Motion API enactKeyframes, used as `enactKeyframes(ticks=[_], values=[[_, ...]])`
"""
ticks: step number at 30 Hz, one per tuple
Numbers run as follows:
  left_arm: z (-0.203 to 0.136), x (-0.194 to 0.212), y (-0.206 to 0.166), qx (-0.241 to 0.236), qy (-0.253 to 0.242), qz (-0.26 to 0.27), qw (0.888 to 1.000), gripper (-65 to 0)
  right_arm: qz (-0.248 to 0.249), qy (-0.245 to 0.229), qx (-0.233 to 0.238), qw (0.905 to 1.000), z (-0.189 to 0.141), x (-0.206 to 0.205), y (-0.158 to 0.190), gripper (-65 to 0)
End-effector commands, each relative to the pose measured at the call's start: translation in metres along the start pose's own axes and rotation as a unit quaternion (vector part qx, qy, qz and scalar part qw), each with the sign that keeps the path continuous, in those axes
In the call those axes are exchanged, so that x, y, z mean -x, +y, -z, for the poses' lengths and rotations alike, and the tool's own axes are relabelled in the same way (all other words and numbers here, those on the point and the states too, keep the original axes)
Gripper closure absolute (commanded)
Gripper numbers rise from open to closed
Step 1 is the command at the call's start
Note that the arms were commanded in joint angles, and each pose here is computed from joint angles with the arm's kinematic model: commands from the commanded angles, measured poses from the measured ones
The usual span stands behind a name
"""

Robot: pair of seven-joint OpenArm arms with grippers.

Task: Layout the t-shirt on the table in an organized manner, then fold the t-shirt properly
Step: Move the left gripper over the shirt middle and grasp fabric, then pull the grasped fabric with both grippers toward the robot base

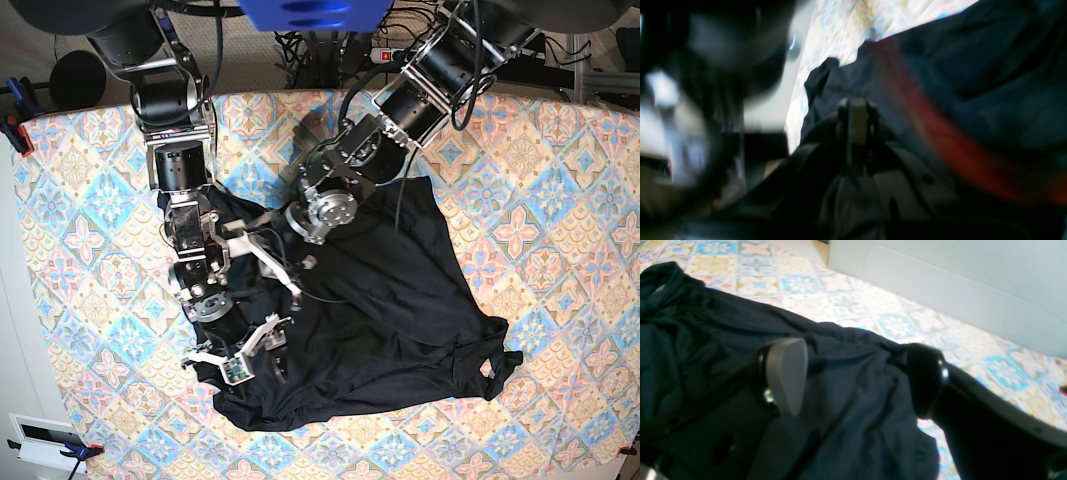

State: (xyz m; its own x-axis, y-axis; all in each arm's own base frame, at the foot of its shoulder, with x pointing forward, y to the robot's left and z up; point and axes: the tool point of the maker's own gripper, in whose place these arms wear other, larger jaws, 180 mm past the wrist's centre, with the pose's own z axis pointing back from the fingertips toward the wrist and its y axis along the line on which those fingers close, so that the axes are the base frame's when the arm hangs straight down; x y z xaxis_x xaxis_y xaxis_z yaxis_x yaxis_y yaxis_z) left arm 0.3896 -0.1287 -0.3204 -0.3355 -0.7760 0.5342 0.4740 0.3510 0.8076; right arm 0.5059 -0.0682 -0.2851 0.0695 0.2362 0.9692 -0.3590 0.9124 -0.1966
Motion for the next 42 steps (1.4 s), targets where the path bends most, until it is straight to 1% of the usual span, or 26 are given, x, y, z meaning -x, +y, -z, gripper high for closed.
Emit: enactKeyframes(ticks=[1,3,5,9,13,18,20,24,28,30,33,40,42], values=[[0.002,-0.003,0.021,-0.029,-0.005,-0.014,0.999,0.0,0.001,-0.041,0.023,0.9989,0.003,-0.030,-0.022,-45.0],[0.001,0.016,0.030,-0.041,0.019,-0.044,0.998,-0.8,0.013,-0.041,0.043,0.9982,-0.001,-0.028,-0.037,-45.0],[-0.001,0.039,0.046,-0.063,0.049,-0.071,0.994,-1.8,0.020,-0.040,0.055,0.9975,-0.004,-0.026,-0.047,-45.0],[-0.010,0.088,0.077,-0.107,0.107,-0.120,0.981,-1.5,-0.001,-0.030,0.070,0.9971,-0.012,-0.020,-0.070,-45.0],[-0.027,0.135,0.103,-0.147,0.154,-0.148,0.966,-1.5,-0.011,-0.024,0.079,0.9965,-0.018,-0.017,-0.085,-45.0],[-0.043,0.170,0.132,-0.191,0.187,-0.175,0.948,-1.6,-0.013,-0.023,0.080,0.9964,-0.018,-0.016,-0.087,-45.0],[-0.046,0.176,0.136,-0.198,0.193,-0.181,0.944,-1.5,-0.013,-0.023,0.080,0.9964,-0.018,-0.016,-0.087,-45.0],[-0.049,0.178,0.141,-0.208,0.186,-0.182,0.943,-1.5,-0.014,-0.024,0.081,0.9964,-0.019,-0.017,-0.087,-45.0],[-0.057,0.187,0.152,-0.230,0.179,-0.192,0.937,-1.7,-0.013,-0.022,0.082,0.9963,-0.020,-0.014,-0.088,-45.0],[-0.057,0.185,0.155,-0.235,0.169,-0.191,0.938,-1.5,-0.012,-0.007,0.093,0.9955,-0.031,0.002,-0.098,-45.0],[-0.057,0.183,0.157,-0.237,0.160,-0.187,0.940,-1.5,-0.010,0.003,0.091,0.9958,-0.035,0.012,-0.094,-45.0],[-0.057,0.182,0.150,-0.231,0.160,-0.188,0.941,-2.3,-0.010,0.003,0.090,0.9959,-0.035,0.013,-0.093,-45.0],[-0.058,0.184,0.146,-0.228,0.162,-0.189,0.941,-4.3,-0.011,0.004,0.090,0.9958,-0.036,0.014,-0.094,-45.0]])
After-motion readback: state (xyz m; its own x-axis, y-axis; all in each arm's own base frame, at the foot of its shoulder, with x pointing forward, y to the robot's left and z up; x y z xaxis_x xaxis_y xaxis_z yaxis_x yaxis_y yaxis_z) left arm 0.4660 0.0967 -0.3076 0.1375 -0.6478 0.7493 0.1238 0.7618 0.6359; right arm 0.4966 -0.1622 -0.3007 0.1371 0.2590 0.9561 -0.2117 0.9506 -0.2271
